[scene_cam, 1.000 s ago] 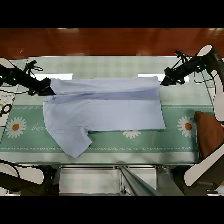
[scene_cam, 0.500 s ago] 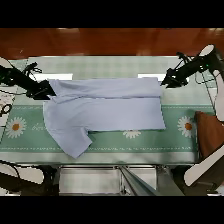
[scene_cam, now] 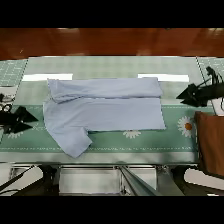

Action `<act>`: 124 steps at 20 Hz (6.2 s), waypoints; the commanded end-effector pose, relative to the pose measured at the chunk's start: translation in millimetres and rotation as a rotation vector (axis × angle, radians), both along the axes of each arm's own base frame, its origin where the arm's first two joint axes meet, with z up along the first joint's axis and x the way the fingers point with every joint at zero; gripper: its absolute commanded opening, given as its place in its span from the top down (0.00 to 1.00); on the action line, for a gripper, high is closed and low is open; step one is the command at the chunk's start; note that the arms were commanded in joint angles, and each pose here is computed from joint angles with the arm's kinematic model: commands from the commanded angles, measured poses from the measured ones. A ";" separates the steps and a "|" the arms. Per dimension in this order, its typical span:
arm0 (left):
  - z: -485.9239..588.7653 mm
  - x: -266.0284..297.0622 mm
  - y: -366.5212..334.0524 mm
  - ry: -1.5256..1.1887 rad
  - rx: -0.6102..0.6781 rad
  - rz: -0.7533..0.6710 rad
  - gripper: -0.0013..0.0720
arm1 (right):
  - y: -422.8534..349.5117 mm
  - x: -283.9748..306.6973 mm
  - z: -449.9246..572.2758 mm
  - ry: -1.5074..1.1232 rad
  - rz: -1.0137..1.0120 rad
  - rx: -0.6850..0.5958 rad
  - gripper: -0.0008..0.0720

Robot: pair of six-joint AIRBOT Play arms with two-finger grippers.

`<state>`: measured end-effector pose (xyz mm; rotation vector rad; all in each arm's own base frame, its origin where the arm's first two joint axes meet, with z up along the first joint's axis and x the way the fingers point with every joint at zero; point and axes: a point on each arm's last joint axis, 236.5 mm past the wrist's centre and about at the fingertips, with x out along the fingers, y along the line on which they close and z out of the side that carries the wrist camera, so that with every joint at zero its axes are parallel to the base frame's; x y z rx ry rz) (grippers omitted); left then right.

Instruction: Fold the shirts.

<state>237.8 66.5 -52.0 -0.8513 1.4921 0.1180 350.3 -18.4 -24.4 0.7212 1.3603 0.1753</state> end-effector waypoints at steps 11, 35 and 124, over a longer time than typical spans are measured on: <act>-57.3 -42.5 -86.7 0.006 -0.117 0.024 0.30 | 57.6 -73.1 -41.2 -0.057 -0.132 0.165 0.41; -13.8 16.3 -99.2 -0.180 -0.093 -0.109 0.96 | 85.5 -40.9 -46.2 -0.033 0.003 0.166 0.96; -3.2 72.8 -553.6 -0.354 -0.157 -1.032 0.96 | 89.2 -21.4 199.7 -0.508 0.240 -0.071 0.96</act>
